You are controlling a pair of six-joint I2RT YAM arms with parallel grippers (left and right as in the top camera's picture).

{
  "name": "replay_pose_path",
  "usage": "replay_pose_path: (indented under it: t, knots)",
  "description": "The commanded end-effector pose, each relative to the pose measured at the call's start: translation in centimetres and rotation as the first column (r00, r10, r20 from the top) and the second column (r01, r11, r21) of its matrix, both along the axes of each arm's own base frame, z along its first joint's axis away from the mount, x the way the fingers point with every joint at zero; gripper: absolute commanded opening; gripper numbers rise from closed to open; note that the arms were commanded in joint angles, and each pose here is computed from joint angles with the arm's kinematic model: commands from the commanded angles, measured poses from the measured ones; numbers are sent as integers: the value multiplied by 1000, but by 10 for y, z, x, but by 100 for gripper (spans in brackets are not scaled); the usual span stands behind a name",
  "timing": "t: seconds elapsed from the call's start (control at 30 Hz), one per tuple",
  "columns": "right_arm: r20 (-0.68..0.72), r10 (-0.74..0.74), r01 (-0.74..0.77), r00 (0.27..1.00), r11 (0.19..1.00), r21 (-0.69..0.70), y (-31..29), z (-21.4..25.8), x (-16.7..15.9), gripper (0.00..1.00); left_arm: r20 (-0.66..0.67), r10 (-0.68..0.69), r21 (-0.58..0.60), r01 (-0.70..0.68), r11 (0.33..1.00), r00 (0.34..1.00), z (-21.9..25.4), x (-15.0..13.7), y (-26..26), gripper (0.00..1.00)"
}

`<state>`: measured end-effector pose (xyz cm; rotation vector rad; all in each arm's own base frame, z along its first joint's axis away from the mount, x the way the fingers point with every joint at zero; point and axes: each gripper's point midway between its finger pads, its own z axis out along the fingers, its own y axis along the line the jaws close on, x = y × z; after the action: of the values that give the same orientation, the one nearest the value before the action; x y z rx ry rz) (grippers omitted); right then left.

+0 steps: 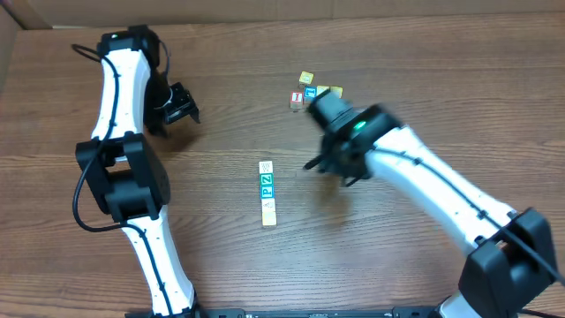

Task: Flip 5 blocks

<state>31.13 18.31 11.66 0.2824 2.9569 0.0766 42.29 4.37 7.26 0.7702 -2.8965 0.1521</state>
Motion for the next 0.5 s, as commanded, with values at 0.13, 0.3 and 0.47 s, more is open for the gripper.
replay_pose_path:
  t: [0.13, 0.3, 0.47]
  knots:
    - [15, -30, 30, 999, 999, -28, -61, 7, 28, 92, 14, -10, -3, 10, 1000, 1000, 3, 4, -3, 100]
    - [-5, -89, 89, 996, 995, -37, -84, 6, 30, 100, 27, -10, -1, 10, 1000, 1000, 3, 7, -3, 100]
    - [2, -100, 100, 995, 994, -33, -86, 7, 32, 100, 66, -10, 5, 10, 1000, 998, 2, 17, -1, 100]
